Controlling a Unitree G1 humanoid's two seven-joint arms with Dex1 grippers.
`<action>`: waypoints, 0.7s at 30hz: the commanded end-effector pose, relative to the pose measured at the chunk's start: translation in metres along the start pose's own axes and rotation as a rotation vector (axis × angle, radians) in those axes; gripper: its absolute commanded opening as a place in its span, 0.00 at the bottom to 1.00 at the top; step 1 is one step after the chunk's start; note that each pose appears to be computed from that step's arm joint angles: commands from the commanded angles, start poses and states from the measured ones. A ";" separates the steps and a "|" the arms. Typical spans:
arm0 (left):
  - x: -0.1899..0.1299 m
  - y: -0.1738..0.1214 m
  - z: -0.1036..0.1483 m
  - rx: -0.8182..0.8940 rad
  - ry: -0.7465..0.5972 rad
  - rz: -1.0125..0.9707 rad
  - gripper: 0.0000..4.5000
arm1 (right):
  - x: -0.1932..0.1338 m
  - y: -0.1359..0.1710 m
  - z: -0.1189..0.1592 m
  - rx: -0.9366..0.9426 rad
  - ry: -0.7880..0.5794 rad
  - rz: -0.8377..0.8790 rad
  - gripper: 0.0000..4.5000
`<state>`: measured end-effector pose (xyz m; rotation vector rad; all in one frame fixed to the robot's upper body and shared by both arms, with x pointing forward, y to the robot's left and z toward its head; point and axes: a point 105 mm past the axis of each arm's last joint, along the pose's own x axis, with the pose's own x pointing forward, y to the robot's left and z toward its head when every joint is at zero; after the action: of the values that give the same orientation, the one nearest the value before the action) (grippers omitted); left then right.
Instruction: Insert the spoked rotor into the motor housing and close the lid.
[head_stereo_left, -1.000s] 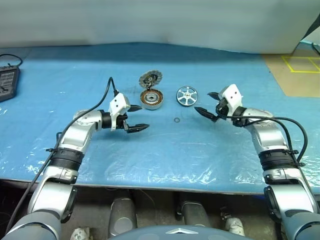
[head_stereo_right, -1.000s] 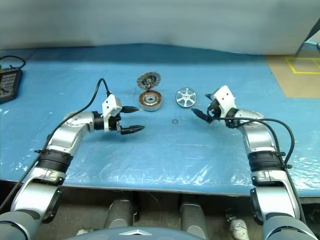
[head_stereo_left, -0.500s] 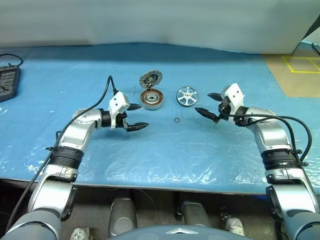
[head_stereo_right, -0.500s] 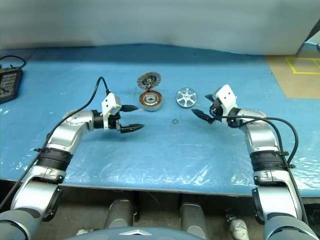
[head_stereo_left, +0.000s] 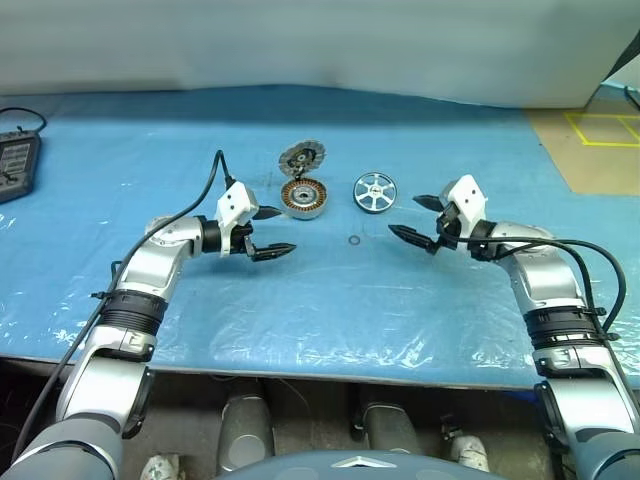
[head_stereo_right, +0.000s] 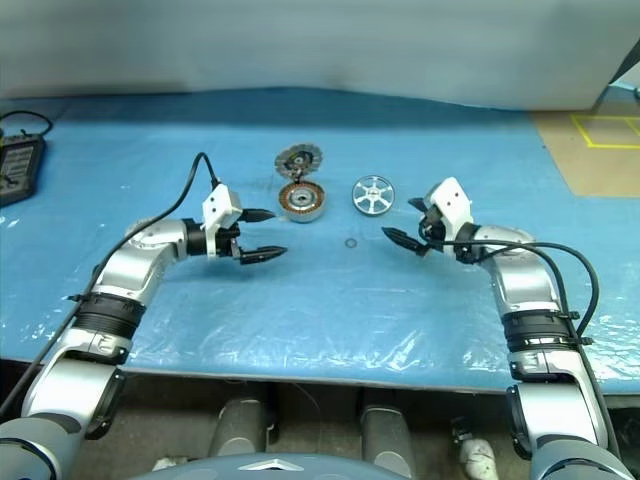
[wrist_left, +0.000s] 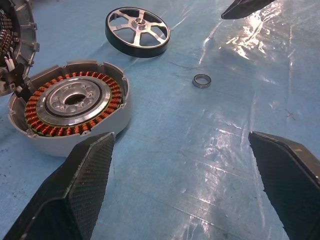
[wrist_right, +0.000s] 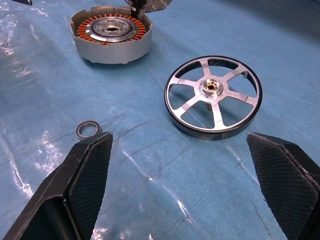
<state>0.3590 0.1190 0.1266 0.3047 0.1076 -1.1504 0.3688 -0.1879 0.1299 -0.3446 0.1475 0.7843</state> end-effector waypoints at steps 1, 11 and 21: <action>-0.003 0.004 0.011 0.040 -0.026 0.007 1.00 | -0.007 -0.002 0.014 -0.030 -0.040 -0.002 0.99; -0.004 0.009 0.013 0.107 0.044 -0.061 1.00 | -0.003 0.008 0.009 -0.034 -0.039 0.019 0.99; 0.016 0.036 0.039 0.420 0.282 -0.241 1.00 | 0.008 0.024 0.010 -0.028 -0.078 0.029 0.99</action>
<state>0.3951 0.1081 0.1633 0.7605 0.1505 -1.3272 0.3583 -0.1662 0.1181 -0.3253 0.1314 0.8313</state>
